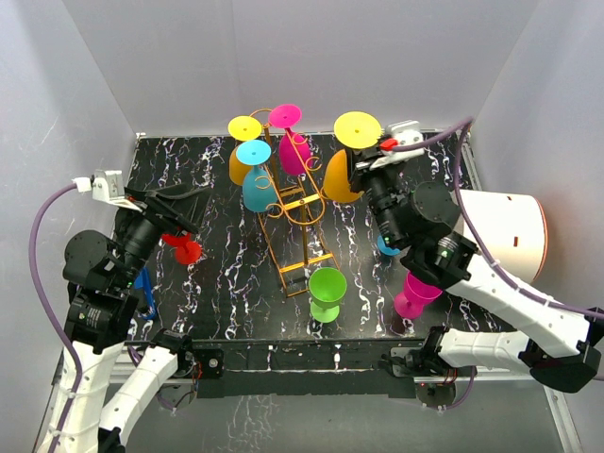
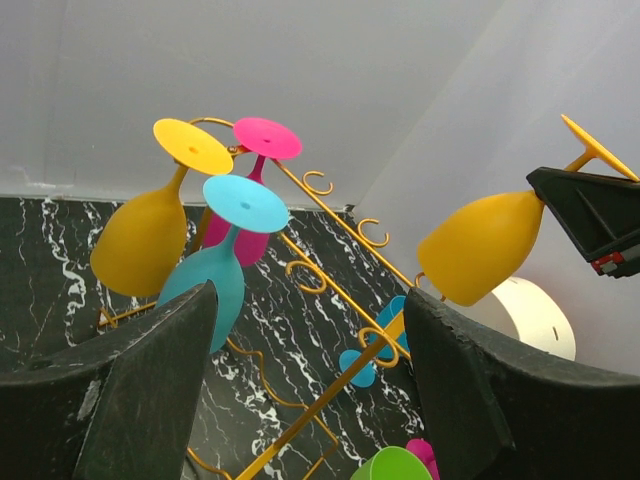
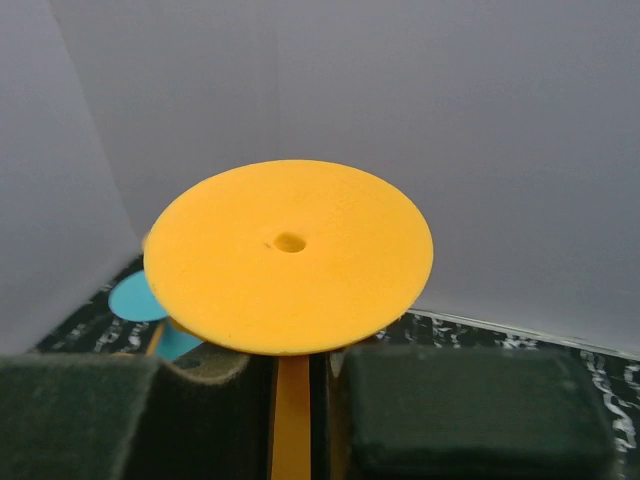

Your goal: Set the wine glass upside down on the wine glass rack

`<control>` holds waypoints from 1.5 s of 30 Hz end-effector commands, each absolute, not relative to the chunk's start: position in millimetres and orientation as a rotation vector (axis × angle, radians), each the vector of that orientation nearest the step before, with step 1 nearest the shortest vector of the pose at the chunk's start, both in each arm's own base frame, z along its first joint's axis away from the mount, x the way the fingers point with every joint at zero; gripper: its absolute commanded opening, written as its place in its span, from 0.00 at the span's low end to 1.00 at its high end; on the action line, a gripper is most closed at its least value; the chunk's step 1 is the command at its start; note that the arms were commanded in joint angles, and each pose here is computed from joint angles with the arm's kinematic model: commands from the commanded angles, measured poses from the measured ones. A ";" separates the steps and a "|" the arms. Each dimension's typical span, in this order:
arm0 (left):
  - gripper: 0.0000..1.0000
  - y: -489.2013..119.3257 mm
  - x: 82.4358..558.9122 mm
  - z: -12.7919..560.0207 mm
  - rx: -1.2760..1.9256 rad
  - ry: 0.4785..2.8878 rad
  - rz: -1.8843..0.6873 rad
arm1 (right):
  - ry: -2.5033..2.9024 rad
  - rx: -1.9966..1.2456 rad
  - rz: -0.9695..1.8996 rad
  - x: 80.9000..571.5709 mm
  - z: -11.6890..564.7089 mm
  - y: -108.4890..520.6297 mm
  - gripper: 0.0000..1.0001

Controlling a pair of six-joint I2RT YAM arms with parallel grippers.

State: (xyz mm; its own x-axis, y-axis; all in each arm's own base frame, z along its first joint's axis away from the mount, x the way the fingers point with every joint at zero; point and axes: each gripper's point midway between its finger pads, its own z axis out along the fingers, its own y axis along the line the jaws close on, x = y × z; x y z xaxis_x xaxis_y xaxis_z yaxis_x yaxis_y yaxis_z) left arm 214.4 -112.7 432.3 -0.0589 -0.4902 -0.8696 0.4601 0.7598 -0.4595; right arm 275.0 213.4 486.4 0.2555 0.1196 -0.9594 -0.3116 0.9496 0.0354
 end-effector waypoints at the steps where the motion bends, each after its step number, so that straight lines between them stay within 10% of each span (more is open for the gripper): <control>1: 0.74 -114.7 220.5 420.9 -0.040 1.470 -0.778 | 1.304 -0.209 0.062 289.4 486.3 193.0 0.00; 45: 0.75 -111.6 211.8 420.8 -0.062 1.482 -0.787 | 1.238 -0.723 0.561 414.6 429.7 238.7 0.00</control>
